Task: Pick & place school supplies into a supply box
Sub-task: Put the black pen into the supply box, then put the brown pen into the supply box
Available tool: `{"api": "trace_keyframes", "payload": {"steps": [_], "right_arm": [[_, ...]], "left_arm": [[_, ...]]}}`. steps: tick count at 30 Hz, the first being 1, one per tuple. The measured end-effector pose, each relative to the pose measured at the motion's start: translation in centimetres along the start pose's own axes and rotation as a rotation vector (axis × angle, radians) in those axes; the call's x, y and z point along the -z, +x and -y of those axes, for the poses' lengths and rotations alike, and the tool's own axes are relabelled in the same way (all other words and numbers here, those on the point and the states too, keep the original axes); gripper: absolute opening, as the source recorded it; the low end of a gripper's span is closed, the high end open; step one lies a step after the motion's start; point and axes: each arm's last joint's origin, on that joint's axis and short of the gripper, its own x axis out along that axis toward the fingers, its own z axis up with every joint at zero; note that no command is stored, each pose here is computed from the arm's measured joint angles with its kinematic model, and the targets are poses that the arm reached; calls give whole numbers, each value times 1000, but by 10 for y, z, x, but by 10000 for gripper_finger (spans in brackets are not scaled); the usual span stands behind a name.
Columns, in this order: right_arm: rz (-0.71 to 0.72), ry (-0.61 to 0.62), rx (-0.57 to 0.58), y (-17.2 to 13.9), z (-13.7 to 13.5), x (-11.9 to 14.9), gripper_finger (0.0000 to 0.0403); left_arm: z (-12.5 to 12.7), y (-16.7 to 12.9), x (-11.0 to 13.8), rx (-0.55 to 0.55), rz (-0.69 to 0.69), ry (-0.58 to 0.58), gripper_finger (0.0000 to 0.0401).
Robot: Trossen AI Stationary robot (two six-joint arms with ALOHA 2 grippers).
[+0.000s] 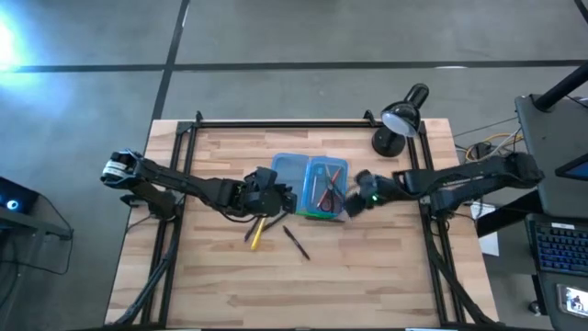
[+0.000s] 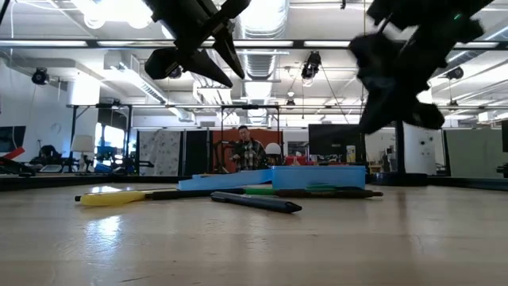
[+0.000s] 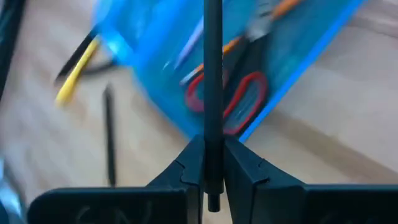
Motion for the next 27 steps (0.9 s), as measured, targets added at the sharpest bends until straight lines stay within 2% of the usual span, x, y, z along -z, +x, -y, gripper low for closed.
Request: {"api": "trace_keyframes", "payload": {"steps": [2, 6, 11, 14, 17, 21, 23, 27], "right_arm": [[19, 79, 9, 13, 4, -9, 28], [12, 114, -74, 37, -1, -20, 28], [-12, 144, -6, 64, 8, -20, 30], [-31, 122, 19, 72, 11, -17, 43], [-13, 82, -21, 70, 4, -21, 73], [38, -77, -80, 58, -11, -31, 128], [44, -221, -97, 49, -18, -34, 154], [2, -529, -29, 26, -17, -28, 190]], "left_arm": [[0, 0, 0, 2, 1, -4, 99], [0, 0, 0, 3, 1, -17, 99], [0, 0, 0, 4, 1, -37, 99], [0, 0, 0, 5, -4, -37, 99], [0, 0, 1, 3, -10, -32, 99], [0, 0, 1, 1, -12, -28, 99], [0, 0, 1, 0, -12, -22, 99], [-1, 0, 1, -1, -23, -5, 99]]}}
